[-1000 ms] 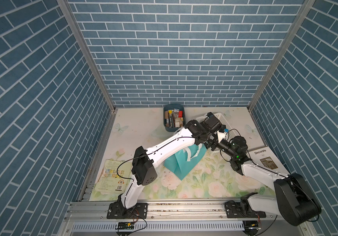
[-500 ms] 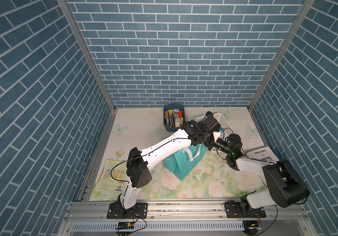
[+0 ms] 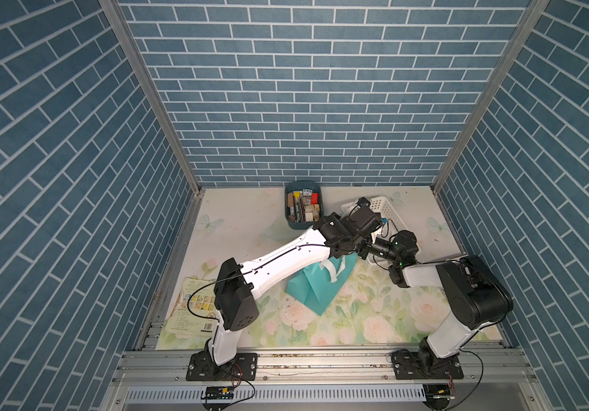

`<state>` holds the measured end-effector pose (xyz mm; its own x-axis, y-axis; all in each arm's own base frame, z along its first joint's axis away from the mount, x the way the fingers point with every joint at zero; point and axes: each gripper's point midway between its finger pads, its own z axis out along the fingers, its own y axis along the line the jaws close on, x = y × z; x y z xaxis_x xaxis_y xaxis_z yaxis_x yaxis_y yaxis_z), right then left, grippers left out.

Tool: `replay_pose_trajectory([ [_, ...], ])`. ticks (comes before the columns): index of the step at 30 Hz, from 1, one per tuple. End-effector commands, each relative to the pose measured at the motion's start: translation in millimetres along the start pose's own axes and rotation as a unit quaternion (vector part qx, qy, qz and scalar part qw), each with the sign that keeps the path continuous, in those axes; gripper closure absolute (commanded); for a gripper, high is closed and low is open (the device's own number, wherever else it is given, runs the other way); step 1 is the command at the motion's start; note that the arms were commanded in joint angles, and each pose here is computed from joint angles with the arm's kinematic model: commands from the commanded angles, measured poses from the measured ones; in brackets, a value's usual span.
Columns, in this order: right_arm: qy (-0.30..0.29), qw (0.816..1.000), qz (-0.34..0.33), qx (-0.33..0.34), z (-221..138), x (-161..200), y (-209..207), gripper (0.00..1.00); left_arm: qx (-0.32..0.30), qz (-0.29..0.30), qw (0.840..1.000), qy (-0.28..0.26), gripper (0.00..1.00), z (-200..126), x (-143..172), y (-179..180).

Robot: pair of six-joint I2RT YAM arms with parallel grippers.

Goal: Place the ice pack in the delivery bag
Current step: Seal the delivery bag at the center of the board.

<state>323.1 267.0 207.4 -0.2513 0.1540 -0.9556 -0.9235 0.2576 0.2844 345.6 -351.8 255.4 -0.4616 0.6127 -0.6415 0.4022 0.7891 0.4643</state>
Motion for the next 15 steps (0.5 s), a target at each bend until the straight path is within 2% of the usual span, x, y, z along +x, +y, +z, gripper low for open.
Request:
replay_pose_trajectory([
  [1,0.008,0.999,0.013,-0.035,8,-7,3,0.88,0.021,-0.020,0.999,-0.031,1.00,-17,-11,-2],
  [3,0.035,0.999,0.031,-0.027,16,1,-10,0.98,0.033,-0.018,0.999,-0.033,1.00,-18,-10,-6],
  [4,0.042,0.998,0.035,-0.023,19,2,-15,0.99,0.036,-0.016,0.999,-0.034,1.00,-18,-9,-8],
  [10,0.082,0.994,0.072,0.005,27,17,-38,0.99,0.052,-0.006,0.998,-0.033,1.00,-15,-6,-21],
  [15,0.093,0.992,0.088,-0.008,33,14,-39,0.96,0.053,0.003,0.998,-0.025,1.00,-9,1,-27],
])
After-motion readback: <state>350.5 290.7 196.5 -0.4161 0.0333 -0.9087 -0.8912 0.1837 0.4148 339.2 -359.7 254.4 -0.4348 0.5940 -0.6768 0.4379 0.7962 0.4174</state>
